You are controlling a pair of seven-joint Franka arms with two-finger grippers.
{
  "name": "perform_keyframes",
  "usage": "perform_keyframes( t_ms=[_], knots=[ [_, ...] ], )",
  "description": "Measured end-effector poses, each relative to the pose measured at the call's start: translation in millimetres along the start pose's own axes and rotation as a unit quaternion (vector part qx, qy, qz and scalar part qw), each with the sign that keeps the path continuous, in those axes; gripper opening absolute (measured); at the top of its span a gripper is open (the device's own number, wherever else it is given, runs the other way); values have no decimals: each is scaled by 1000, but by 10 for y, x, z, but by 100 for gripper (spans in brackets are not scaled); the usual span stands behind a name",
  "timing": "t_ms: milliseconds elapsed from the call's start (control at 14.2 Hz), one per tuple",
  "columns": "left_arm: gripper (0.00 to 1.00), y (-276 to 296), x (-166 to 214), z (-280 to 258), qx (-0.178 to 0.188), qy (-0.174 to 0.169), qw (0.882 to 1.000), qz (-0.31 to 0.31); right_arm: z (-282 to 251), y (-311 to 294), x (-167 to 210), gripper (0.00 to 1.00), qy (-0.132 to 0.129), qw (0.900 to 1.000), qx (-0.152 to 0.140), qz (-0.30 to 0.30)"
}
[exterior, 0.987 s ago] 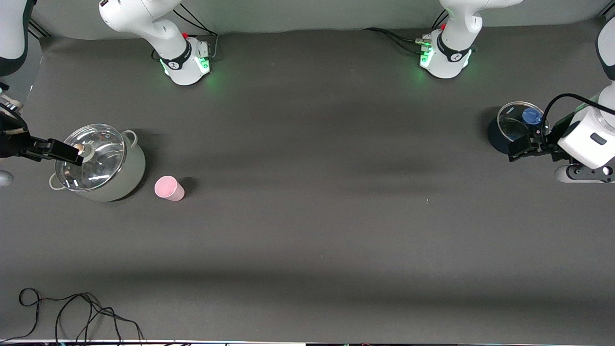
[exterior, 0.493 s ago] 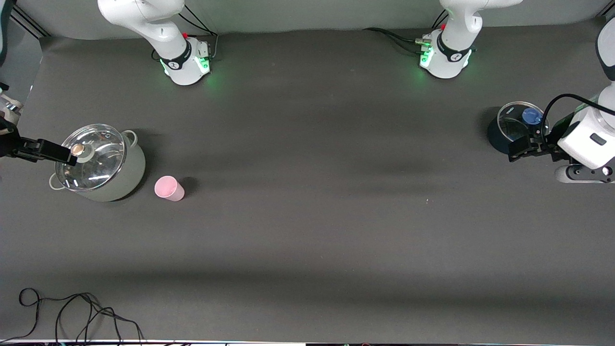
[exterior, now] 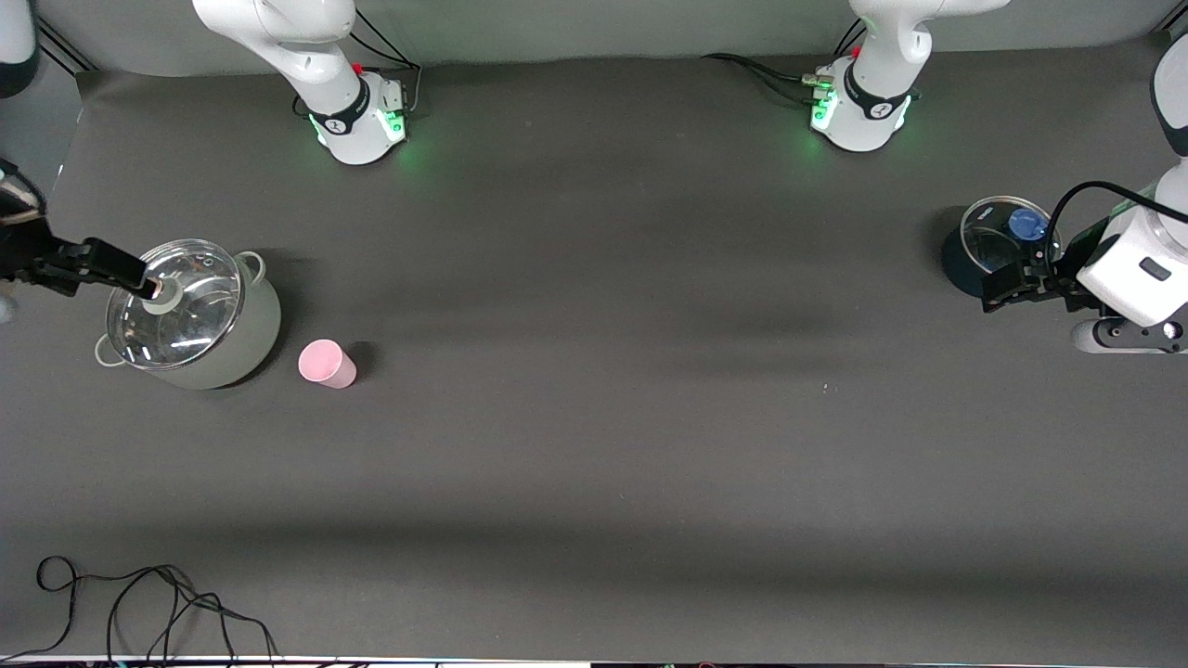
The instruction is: Transfer pink cup from left to right arm
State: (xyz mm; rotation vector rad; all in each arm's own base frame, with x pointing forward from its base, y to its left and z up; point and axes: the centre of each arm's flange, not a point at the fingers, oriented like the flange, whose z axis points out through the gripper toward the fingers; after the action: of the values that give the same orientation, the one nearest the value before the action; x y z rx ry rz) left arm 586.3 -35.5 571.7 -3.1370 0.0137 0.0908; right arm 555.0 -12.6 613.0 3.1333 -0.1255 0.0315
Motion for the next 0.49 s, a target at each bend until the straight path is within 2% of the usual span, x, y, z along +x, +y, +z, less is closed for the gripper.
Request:
perform_keyframes(
  t_ms=[282, 493],
  knots=[
    [100, 0, 0, 1, 0, 0, 1000, 0, 216, -103, -313, 100, 25, 1000, -10, -6],
    [100, 0, 0, 1, 0, 0, 1000, 0, 249, -122, -312, 100, 43, 999, -10, -8]
  ],
)
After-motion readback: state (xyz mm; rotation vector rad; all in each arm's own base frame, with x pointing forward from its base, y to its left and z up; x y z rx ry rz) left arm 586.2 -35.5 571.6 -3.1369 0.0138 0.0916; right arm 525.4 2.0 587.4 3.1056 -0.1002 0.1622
